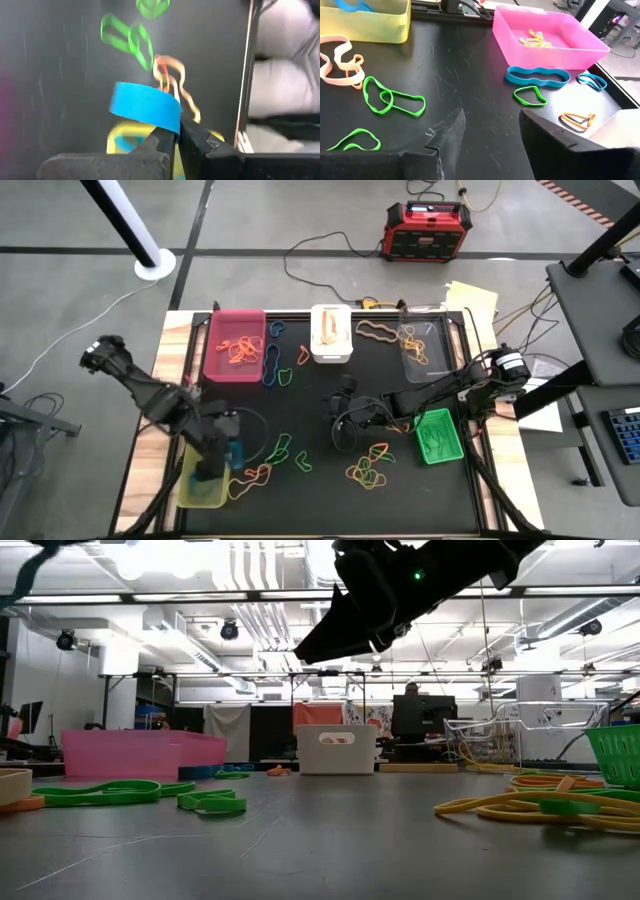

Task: Sort rubber bands into baskets
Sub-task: Put the blue rubber band into the yellow bin

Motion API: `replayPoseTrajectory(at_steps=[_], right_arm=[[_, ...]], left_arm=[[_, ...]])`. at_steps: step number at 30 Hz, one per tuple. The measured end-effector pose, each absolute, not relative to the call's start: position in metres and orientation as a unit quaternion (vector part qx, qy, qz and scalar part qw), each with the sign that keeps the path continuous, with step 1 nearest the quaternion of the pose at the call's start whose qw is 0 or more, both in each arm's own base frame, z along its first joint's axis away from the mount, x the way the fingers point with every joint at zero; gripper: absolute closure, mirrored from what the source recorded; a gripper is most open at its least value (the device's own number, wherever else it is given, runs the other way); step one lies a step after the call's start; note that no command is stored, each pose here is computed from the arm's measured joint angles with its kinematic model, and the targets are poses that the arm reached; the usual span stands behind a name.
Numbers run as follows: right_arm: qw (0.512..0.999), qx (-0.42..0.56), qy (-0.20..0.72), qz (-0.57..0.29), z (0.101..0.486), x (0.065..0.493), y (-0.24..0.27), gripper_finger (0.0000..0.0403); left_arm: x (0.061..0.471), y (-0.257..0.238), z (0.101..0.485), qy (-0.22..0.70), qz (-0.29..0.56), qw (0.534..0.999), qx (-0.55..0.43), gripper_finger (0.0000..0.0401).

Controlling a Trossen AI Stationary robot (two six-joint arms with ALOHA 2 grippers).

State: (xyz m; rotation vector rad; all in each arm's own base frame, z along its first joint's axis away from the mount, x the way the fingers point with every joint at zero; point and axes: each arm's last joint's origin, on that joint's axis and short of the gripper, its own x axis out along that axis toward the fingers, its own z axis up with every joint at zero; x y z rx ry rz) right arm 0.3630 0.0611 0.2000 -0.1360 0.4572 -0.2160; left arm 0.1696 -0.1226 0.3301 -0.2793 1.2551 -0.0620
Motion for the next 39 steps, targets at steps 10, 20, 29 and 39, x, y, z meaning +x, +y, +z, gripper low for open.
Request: replayPoseTrajectory(at_steps=[10,20,29,39], right_arm=[[0.966,-0.059,0.225,-0.109,0.2,0.363,0.061,0.0218],[0.968,-0.049,0.221,-0.112,0.2,0.363,0.061,0.0218],[0.968,-0.042,0.22,-0.113,0.2,0.363,0.061,0.0218],[0.968,-0.042,0.22,-0.114,0.2,0.363,0.061,0.0218]], left_arm=[[0.139,-0.149,0.294,0.698,-0.002,0.69,-0.194,0.0401],[0.136,-0.163,0.256,0.675,0.001,0.709,-0.205,0.0401],[0.128,-0.165,0.232,0.68,0.003,0.704,-0.204,0.0401],[0.123,-0.16,0.195,0.678,-0.021,0.7,-0.223,0.0401]])
